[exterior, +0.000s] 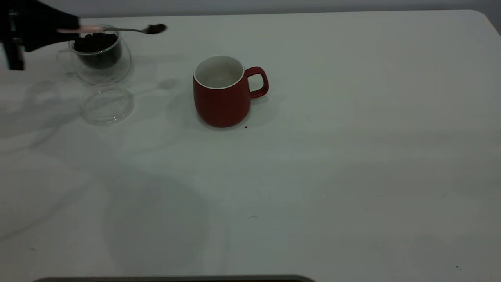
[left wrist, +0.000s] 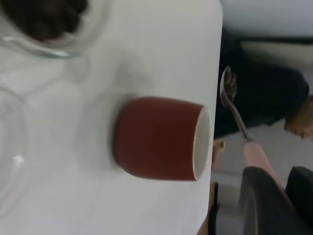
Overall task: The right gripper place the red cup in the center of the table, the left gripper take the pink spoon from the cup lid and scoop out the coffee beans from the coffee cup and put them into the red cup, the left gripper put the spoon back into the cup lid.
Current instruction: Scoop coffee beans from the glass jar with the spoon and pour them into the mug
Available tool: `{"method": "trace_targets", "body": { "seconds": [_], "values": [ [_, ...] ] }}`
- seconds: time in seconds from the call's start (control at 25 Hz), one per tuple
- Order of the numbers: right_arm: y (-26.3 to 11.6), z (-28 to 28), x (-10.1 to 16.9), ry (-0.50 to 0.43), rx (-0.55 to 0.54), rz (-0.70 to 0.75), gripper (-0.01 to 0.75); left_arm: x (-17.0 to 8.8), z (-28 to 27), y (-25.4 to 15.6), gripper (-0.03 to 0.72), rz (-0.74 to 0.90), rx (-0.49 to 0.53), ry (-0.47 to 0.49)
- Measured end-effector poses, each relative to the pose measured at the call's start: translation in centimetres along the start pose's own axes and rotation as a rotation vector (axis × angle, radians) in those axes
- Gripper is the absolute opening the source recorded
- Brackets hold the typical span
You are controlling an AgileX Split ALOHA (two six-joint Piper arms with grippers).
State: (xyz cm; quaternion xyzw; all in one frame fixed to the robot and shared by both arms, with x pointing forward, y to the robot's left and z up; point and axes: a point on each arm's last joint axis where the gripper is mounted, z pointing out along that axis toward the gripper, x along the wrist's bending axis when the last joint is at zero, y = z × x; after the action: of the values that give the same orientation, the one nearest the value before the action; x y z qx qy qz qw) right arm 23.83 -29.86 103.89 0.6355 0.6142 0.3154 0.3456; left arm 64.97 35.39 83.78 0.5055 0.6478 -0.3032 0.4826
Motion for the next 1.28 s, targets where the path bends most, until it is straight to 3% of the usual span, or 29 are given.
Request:
{"method": "trace_targets", "body": {
  "seconds": [0.72, 1.28],
  "values": [
    [0.0, 0.0, 0.0, 0.000, 0.000, 0.000, 0.588, -2.2, 5.6, -1.7, 0.126, 0.109, 0.157, -0.007],
    [0.0, 0.0, 0.0, 0.000, 0.000, 0.000, 0.588, -1.8, 5.7, -1.6, 0.126, 0.354, 0.153, 0.025]
  ]
}}
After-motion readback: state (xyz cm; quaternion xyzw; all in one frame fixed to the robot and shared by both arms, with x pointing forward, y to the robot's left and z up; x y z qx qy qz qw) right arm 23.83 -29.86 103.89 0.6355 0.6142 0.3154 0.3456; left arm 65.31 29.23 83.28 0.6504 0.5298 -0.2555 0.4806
